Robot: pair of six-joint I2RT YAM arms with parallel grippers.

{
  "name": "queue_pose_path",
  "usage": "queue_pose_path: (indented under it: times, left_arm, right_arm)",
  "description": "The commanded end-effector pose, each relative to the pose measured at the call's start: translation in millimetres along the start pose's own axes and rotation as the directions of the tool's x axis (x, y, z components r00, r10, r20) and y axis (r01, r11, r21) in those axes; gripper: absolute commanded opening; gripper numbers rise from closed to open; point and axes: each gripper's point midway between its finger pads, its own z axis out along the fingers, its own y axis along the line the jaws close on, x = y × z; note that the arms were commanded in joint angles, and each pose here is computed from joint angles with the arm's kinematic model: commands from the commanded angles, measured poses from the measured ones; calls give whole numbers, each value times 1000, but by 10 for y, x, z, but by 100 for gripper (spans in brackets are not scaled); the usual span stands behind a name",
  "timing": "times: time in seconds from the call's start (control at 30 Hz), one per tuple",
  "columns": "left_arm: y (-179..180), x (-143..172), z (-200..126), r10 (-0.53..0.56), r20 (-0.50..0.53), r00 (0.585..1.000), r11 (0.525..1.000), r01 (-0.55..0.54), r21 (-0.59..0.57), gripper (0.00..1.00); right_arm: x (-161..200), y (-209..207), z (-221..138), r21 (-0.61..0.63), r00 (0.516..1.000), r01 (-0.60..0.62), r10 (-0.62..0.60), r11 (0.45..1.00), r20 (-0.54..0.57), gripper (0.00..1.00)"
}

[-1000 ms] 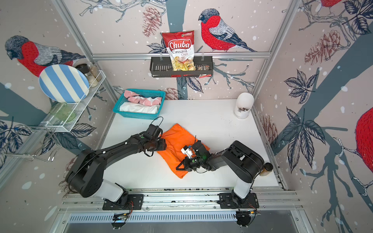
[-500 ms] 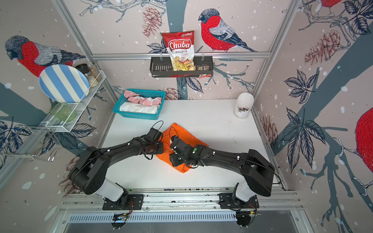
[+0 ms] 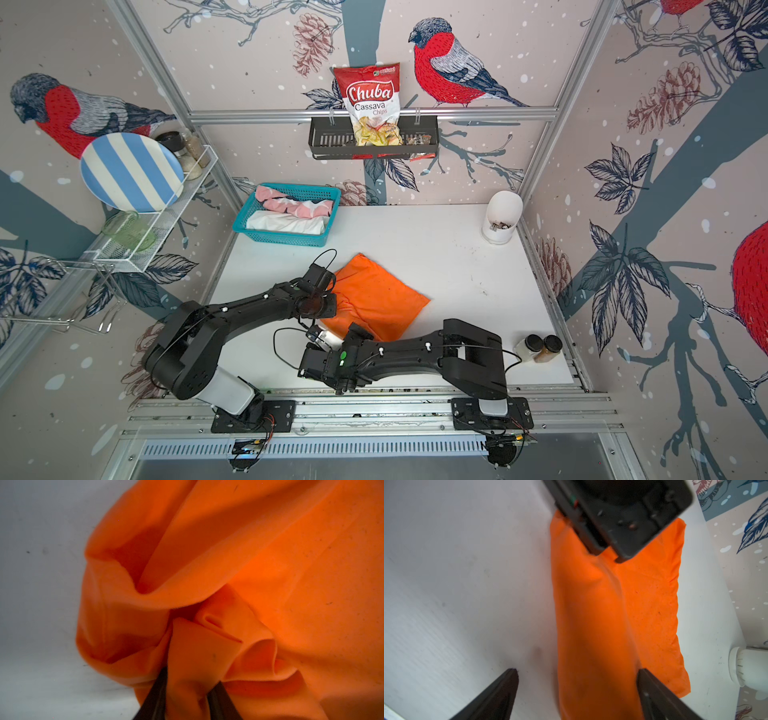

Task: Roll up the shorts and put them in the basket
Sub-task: Roll the shorts at the center of the board.

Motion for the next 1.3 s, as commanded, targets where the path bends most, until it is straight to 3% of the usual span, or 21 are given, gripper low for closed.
queue_pose_path:
  times: [0.0, 0.17, 0.27, 0.37, 0.47, 0.53, 0.6, 0.7, 0.8, 1.03, 1.13, 1.27]
  left_arm:
    - [47, 99, 4, 22, -41, 999, 1000, -22, -18, 31]
    - [48, 92, 18, 28, -40, 999, 999, -29, -18, 32]
    - [39, 79, 32, 33, -37, 999, 999, -34, -15, 32]
    - [13, 42, 42, 44, -26, 999, 999, -44, -9, 32]
    - [-10, -44, 51, 55, -8, 998, 998, -55, -11, 34]
    - [-28, -148, 30, 60, 21, 998, 998, -60, -19, 40]
    - [-34, -286, -36, 62, 60, 996, 998, -60, -26, 53]
    - [4, -492, -241, 48, 124, 991, 998, -44, -37, 64]
    - [109, -610, -476, 13, 172, 985, 999, -5, -43, 70]
    - [323, -549, -896, -41, 215, 976, 997, 55, -57, 74]
    - [244, -430, -956, -78, 201, 977, 997, 76, 17, 74]
    - [-17, -254, -905, -158, 170, 973, 967, 117, 224, 78]
  right_arm:
    - [165, 32, 188, 51, 996, 77, -74, 996, -41, 92]
    - [401, -4, 438, 110, 988, 123, -112, 986, -104, 79]
    - [427, -23, 477, 80, 991, 93, -84, 992, -105, 51]
    - [375, 33, 421, -34, 996, 15, -18, 999, -91, 25]
    - [252, 147, 296, -220, 991, -120, 103, 968, -87, 11]
    - [127, 249, 170, -376, 975, -221, 198, 900, -98, 8]
    - [-33, 309, 34, -519, 943, -328, 310, 789, -124, 6]
    - [-152, 299, -36, -637, 879, -452, 432, 625, -199, 6]
    - [-176, 248, 10, -691, 812, -544, 508, 476, -288, 6]
    - [-69, 125, 186, -744, 676, -645, 585, 175, -448, 7]
    - [13, 85, 278, -738, 621, -672, 594, 67, -511, 8]
    - [78, -20, 355, -725, 549, -686, 615, -54, -565, 8]
